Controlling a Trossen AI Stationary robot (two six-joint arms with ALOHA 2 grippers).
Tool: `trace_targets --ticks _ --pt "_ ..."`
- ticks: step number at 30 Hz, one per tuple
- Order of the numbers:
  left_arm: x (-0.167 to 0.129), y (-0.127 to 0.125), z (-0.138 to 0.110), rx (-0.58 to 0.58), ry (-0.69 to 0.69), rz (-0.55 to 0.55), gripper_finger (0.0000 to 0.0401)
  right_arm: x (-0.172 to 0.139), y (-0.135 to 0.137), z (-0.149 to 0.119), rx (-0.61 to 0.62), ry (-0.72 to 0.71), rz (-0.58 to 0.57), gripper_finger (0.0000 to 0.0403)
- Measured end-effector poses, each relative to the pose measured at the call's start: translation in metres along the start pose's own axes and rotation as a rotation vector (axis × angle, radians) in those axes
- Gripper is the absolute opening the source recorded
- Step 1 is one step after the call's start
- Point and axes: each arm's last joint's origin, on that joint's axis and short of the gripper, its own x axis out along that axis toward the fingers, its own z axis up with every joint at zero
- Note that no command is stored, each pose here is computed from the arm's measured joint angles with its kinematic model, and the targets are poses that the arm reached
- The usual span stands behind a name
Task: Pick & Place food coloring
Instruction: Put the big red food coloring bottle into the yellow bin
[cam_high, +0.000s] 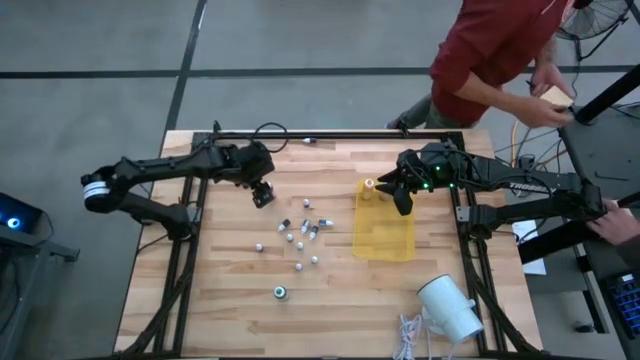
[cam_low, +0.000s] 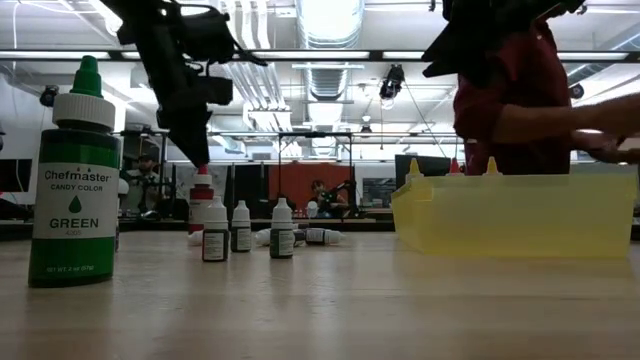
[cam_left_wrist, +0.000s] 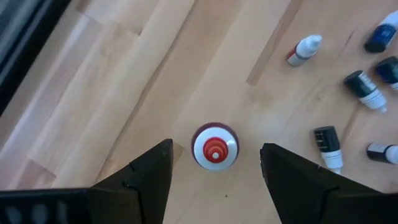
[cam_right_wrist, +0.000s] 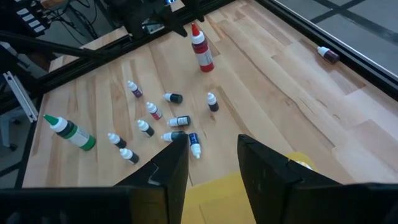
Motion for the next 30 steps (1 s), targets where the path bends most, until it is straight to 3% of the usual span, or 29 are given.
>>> trace_targets --ticks 22,30 --pt "0.03 -0.002 0.002 -0.015 0.088 0.011 0.0211 0.0 0.0 0.0 0.0 0.003 -0.001 0.0128" --pt "0.03 0.0 0.002 -0.027 0.092 -0.01 0.0148 0.0 0.0 0.0 0.0 0.003 -0.002 0.0128"
